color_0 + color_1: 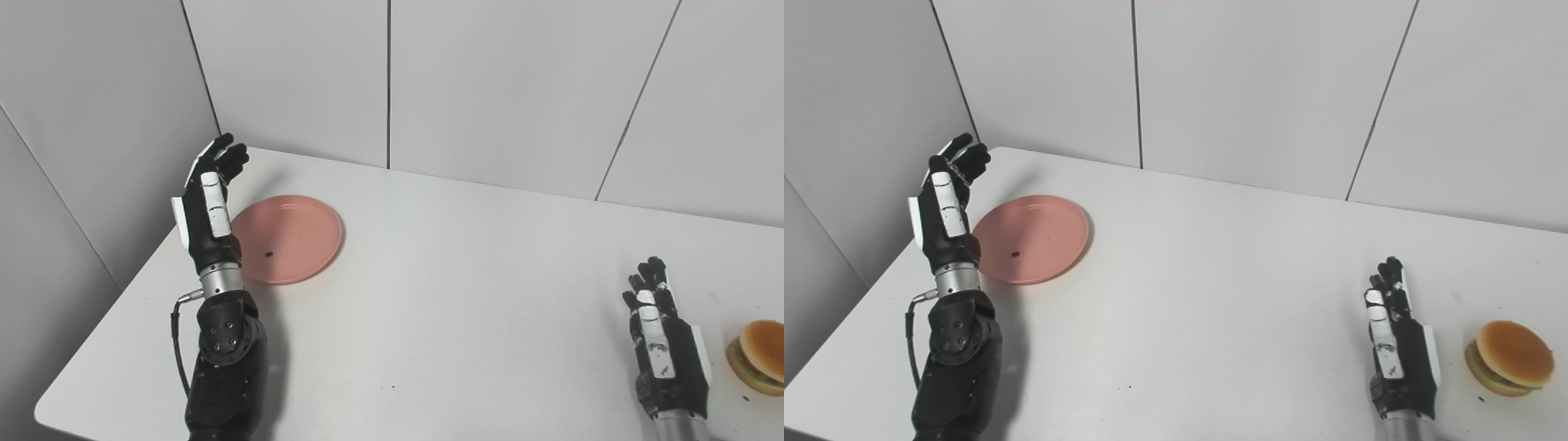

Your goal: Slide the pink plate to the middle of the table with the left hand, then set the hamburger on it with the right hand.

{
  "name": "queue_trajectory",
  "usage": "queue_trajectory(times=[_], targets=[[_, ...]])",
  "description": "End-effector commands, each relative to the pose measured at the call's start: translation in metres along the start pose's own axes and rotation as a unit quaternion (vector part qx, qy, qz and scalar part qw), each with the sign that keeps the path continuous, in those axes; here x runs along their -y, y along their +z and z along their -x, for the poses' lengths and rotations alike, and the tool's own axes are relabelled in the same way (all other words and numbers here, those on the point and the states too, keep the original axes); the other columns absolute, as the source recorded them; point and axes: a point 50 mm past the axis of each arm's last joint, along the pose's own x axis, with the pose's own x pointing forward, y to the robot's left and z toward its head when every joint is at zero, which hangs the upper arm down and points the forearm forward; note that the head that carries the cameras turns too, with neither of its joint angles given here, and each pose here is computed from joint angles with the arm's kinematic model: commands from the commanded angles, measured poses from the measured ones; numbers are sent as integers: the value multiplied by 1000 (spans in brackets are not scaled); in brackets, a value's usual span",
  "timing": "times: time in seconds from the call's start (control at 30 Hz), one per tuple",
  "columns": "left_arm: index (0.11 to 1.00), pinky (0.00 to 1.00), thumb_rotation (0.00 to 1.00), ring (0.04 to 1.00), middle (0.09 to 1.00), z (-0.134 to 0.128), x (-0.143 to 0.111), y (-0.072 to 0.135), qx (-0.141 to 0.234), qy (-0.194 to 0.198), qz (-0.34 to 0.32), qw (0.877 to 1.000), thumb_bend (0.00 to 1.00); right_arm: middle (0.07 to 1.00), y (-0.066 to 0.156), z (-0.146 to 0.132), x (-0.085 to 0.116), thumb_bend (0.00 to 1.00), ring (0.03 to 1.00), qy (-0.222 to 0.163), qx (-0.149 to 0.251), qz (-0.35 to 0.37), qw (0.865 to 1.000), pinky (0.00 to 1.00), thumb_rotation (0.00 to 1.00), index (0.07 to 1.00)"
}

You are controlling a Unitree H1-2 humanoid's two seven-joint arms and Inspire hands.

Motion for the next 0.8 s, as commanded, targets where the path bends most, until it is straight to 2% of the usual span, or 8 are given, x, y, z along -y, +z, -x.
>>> queue_trajectory(times=[0.0,0.13,0.37,0.53,0.77], targets=[[692,738,1000,699,690,-19,-2,15,46,8,-8,999,751,1000,2,1,3,608,1000,1,26,5,1000,1000,780,1000],[695,730,1000,695,700,-23,-11,10,31,33,-11,999,765,1000,2,1,3,602,1000,-3,25,5,1000,1000,773,996],[742,749,1000,735,744,-25,-20,-4,4,31,-40,999,752,1000,3,1,2,593,999,-1,27,6,1000,1000,781,1000],[827,902,1000,841,832,-26,-24,-16,-36,6,-58,998,765,1000,3,1,2,606,999,-3,26,2,1000,1000,777,998],[849,956,1000,871,846,-24,-24,-30,-84,-12,-69,994,755,998,3,1,2,609,994,-5,28,5,1000,1000,793,998]])
